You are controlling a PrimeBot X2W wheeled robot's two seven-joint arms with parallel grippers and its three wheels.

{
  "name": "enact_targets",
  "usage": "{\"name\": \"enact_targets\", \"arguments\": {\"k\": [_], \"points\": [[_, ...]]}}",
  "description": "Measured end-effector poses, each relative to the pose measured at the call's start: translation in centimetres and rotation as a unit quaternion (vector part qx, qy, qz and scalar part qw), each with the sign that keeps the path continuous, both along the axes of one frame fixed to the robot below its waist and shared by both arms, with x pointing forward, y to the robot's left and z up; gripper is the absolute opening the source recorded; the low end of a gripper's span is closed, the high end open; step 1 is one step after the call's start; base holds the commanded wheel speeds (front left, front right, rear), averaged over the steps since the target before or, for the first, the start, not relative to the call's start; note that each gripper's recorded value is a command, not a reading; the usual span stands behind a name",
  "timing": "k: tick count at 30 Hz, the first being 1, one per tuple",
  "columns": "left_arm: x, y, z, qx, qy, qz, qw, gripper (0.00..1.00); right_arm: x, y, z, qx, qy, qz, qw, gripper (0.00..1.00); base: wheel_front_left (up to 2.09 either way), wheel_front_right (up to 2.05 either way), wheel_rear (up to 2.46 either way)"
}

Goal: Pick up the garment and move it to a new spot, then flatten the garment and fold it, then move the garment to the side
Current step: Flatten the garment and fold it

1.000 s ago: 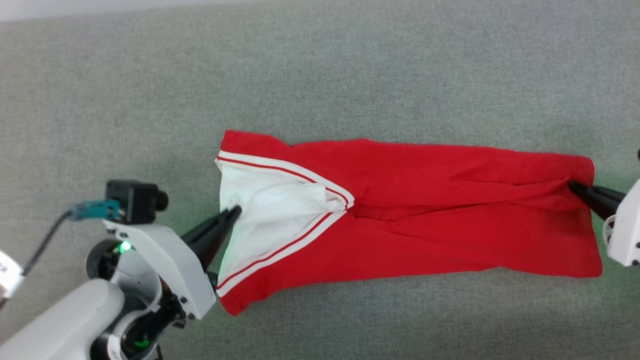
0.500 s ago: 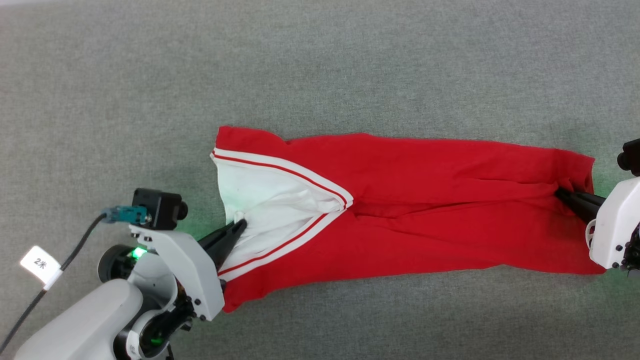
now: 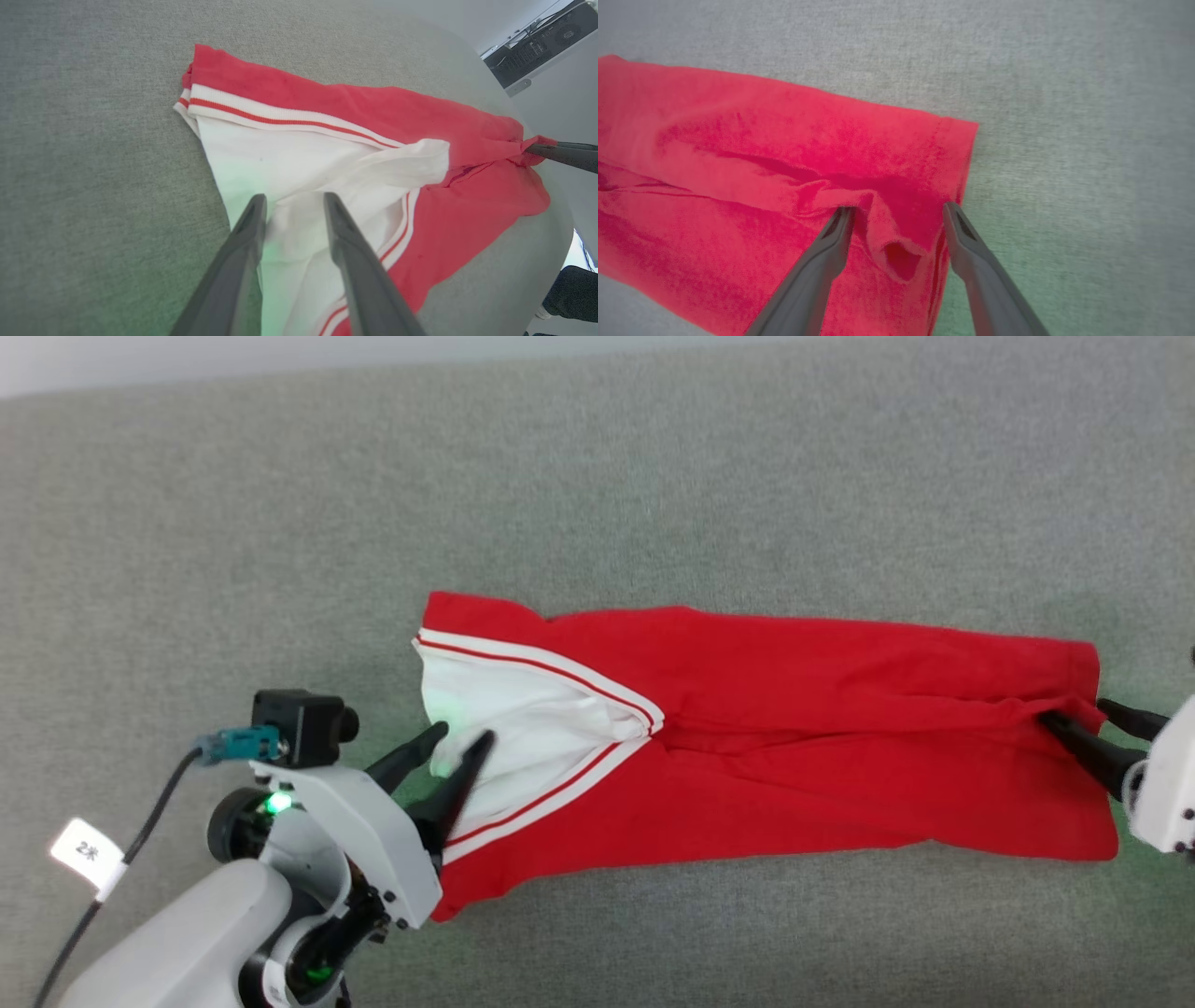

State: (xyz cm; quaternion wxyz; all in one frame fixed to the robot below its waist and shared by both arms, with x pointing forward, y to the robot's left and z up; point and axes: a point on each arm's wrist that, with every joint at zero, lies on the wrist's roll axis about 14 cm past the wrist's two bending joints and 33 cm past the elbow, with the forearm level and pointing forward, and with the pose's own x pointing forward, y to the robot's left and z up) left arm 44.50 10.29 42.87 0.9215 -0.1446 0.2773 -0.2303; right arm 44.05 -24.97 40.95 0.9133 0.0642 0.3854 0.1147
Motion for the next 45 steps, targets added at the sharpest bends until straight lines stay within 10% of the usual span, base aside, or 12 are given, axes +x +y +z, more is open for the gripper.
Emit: {"name": "enact_targets", "arguments": {"k": [24, 45], "points": [[-4.3, 3.8, 3.5, -0.086, -0.092, 0.178, 0.976, 1.0, -2.9, -2.5, -0.3, 0.019, 0.079, -0.055, 0.995, 1.0, 0.0, 0.0, 0.0], [-6.7, 7.9, 5.5, 0.016, -0.21, 0.243, 0.947, 1.0, -1.8, -1.4, -1.8, 0.028, 0.129, -0.069, 0.989, 1.0, 0.0, 0.0, 0.0]]}}
